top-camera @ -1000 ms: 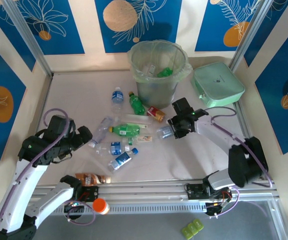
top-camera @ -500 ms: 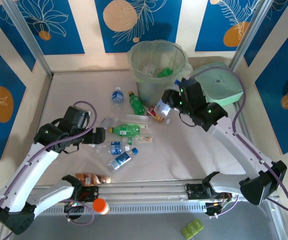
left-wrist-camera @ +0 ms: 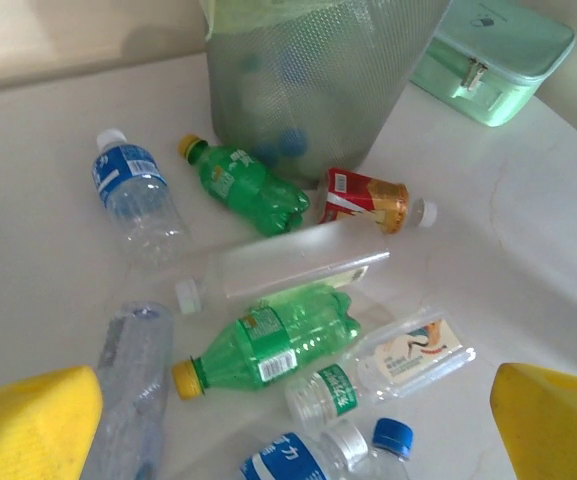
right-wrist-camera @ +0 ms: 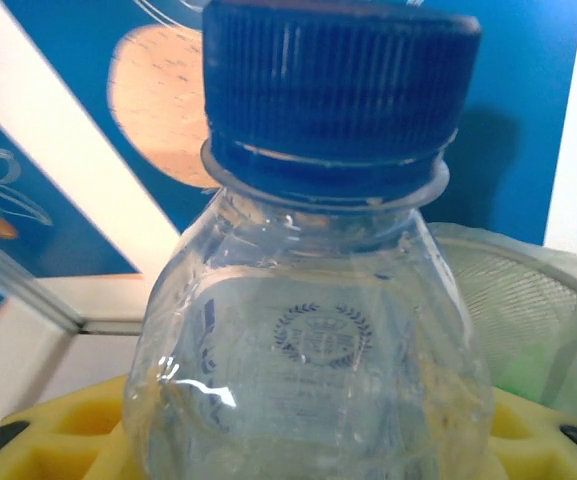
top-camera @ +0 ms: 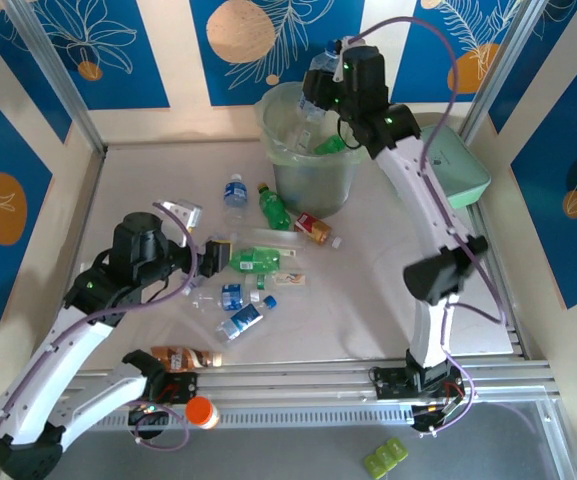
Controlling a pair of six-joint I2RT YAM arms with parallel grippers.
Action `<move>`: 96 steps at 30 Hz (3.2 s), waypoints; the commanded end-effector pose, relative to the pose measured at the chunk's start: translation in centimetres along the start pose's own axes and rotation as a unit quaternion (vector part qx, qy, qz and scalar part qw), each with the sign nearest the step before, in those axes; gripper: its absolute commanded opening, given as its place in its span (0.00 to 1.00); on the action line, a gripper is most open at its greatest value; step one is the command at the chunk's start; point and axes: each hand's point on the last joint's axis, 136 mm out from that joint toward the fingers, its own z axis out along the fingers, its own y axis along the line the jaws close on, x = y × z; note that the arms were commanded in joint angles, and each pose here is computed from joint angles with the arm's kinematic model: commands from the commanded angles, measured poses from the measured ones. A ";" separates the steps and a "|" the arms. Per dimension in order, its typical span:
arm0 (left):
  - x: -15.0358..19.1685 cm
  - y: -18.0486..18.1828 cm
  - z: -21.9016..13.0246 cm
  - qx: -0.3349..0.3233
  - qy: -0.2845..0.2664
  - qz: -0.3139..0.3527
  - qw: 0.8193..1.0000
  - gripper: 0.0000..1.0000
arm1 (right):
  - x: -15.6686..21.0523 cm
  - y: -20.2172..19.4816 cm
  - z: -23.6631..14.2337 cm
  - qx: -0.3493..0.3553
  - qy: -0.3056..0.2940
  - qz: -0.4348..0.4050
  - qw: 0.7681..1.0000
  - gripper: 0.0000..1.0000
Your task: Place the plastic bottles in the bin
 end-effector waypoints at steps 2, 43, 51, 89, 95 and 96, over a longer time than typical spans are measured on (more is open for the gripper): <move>-0.9 0.7 0.6 -0.023 -0.002 0.026 0.999 0.99 | 3.8 -2.1 3.7 0.022 0.078 -0.042 0.996 0.38; 5.0 7.7 1.6 -0.184 0.141 -0.032 0.972 0.99 | 2.5 3.5 -3.8 -0.088 0.099 -0.041 0.990 0.82; 7.8 8.9 4.1 -0.164 0.198 -0.051 0.965 0.99 | 9.0 9.4 -12.1 -0.170 0.103 -0.053 0.979 0.81; 18.9 13.8 12.7 -0.204 0.387 -0.084 0.895 0.72 | 27.3 2.7 -19.9 -0.219 0.194 0.081 0.953 0.80; 19.5 13.5 13.3 -0.193 0.391 -0.094 0.895 0.66 | 27.2 2.4 -19.6 -0.215 0.197 0.084 0.953 0.80; 19.6 13.5 13.4 -0.191 0.392 -0.095 0.895 0.66 | 27.1 2.4 -19.6 -0.214 0.198 0.084 0.953 0.80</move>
